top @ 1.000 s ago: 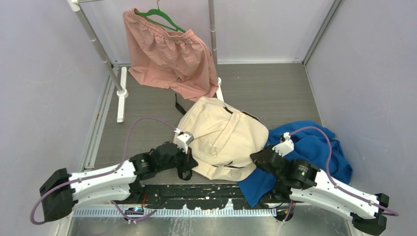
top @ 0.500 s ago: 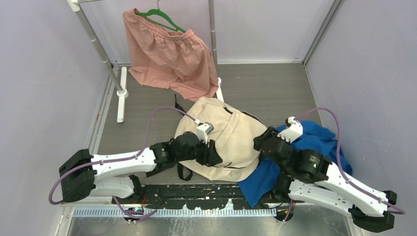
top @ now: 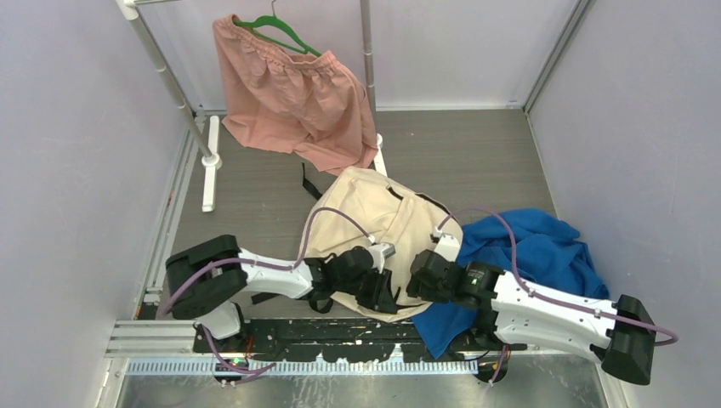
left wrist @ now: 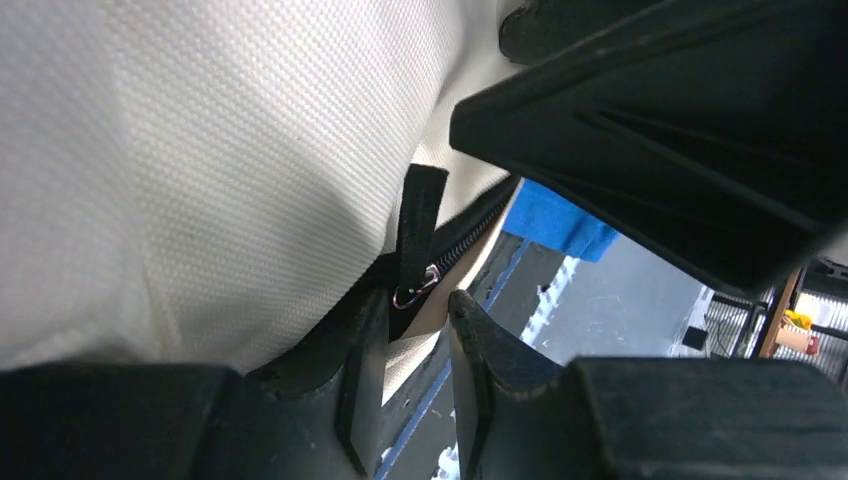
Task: Pack the student bag
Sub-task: Zip the student bag at the center of the board.
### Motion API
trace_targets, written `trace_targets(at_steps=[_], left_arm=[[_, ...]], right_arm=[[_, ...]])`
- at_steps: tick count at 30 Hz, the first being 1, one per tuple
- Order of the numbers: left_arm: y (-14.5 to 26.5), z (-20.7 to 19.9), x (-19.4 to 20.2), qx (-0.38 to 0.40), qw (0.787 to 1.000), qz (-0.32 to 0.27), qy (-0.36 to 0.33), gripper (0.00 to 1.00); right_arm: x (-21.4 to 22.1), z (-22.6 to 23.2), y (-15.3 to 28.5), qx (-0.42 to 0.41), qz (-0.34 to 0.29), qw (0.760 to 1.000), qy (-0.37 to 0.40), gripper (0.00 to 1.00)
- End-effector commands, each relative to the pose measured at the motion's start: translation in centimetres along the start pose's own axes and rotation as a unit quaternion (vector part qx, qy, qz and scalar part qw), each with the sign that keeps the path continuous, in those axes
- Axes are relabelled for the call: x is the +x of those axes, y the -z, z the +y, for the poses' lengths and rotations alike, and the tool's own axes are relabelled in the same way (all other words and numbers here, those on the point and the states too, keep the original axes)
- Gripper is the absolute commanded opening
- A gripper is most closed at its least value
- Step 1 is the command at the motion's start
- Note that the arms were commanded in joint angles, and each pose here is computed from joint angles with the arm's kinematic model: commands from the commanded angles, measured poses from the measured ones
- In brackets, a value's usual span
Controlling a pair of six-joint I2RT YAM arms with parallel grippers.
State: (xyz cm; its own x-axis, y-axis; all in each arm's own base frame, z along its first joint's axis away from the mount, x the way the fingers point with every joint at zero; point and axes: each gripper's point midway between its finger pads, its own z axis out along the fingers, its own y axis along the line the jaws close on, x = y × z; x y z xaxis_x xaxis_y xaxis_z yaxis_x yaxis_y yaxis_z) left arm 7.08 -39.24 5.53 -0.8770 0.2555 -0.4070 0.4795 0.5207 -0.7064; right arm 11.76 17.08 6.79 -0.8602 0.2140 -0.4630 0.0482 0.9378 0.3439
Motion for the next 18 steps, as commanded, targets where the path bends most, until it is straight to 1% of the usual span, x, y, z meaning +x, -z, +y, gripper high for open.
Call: trace_targets(at_steps=[1, 4, 8, 12, 14, 15, 18], left_arm=[[-0.6, -2.3, 0.0, 0.048, 0.999, 0.001, -0.002, 0.30], [0.9, -3.1, -1.0, 0.046, 0.998, -0.017, -0.025, 0.29], [3.2, -3.1, -2.4, 0.010, 0.998, -0.047, -0.042, 0.30], [4.1, -3.7, -3.5, -0.019, 0.996, -0.069, -0.047, 0.36], [4.3, -4.1, -4.2, -0.050, 0.994, -0.086, -0.054, 0.37], [4.4, -3.5, -4.9, -0.093, 0.988, -0.106, -0.059, 0.37], [4.3, -3.2, -5.4, -0.168, 0.977, -0.118, -0.063, 0.38]], right_arm=[[2.5, -2.2, -0.9, 0.030, 0.034, 0.997, -0.062, 0.54], [1.6, -1.7, -0.5, 0.016, 0.014, 0.997, -0.068, 0.52], [0.0, 0.3, 0.2, -0.028, -0.010, 0.998, -0.061, 0.51], [-1.4, -0.6, 0.7, 0.002, -0.042, 0.996, -0.072, 0.51], [-2.2, -1.8, 1.1, 0.026, -0.067, 0.994, -0.088, 0.51], [-2.6, -2.2, 1.3, 0.033, -0.078, 0.992, -0.094, 0.52], [-3.8, -3.7, 2.4, 0.049, -0.114, 0.985, -0.116, 0.53]])
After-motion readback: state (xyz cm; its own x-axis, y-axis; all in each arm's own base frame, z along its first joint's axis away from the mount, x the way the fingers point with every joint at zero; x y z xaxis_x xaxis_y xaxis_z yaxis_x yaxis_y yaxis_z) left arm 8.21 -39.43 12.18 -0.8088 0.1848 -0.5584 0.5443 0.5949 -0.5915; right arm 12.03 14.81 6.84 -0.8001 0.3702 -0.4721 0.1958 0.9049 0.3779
